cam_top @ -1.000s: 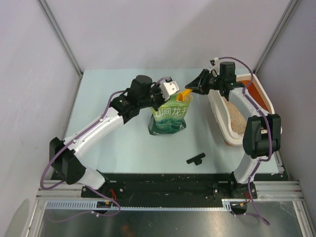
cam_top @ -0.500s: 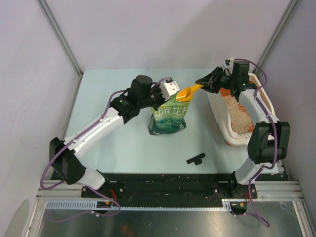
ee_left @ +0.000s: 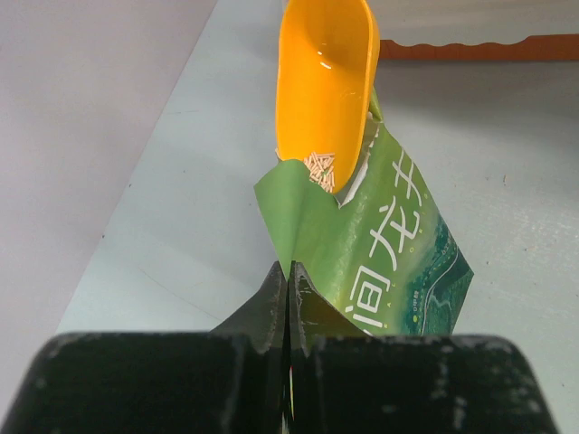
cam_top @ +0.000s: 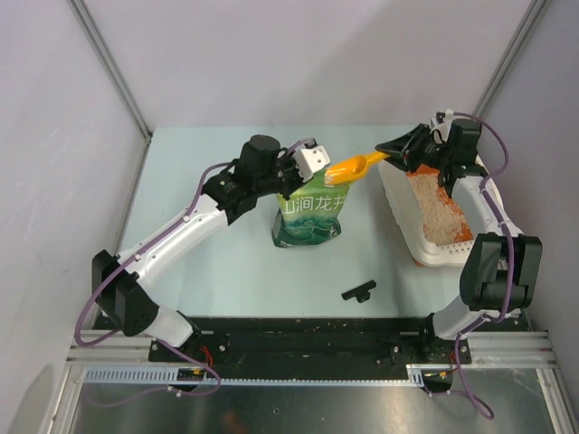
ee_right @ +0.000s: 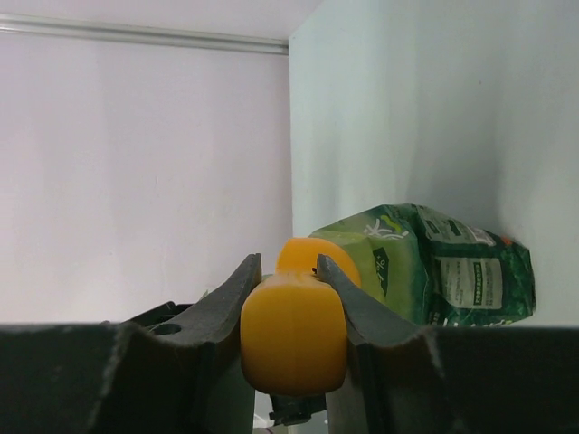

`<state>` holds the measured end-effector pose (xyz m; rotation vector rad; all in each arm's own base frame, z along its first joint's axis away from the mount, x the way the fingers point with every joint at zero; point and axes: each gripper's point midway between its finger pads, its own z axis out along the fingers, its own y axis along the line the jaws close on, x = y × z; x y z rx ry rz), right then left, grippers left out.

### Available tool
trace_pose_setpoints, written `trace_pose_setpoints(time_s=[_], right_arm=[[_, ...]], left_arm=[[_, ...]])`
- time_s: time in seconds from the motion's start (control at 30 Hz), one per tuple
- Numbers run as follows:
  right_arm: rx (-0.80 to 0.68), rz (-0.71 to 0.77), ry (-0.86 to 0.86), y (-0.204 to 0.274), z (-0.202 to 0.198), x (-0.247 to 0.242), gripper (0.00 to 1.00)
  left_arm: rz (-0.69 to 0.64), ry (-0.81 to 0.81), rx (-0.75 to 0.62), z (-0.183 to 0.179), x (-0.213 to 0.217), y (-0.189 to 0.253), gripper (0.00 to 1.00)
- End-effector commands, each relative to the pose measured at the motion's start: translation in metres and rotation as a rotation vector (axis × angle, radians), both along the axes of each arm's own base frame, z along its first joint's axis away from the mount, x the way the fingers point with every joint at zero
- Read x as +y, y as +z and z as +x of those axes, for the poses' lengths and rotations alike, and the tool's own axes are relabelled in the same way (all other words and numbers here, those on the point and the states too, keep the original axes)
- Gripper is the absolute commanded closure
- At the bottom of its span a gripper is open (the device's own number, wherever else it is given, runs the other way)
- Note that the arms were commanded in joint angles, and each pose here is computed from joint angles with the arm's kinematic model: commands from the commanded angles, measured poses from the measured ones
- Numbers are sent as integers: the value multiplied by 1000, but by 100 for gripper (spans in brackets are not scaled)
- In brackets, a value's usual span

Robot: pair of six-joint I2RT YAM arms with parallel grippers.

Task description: Fill the litter box with clean litter

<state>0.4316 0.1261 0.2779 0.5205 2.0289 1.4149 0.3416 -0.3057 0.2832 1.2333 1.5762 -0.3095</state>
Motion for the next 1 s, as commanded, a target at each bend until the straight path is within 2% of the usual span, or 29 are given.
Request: trace_pose_setpoints(time_s=[0.0,0.4,0.7,0.97], right_arm=[[-138,34,31,32,-5,-3,100],[-128,108,24,31,-7,-19,100],[-146,236,58,38,-25,-31,100],[-169,269,-53,43,-41,-70,100]], left_arm=[[-31,15,-79,9,1,32,100],[-25,20,-92,13,-1,34,100],[17,18,-116,20,-2,29,100],[21,-2,-121,22,-10,29,100]])
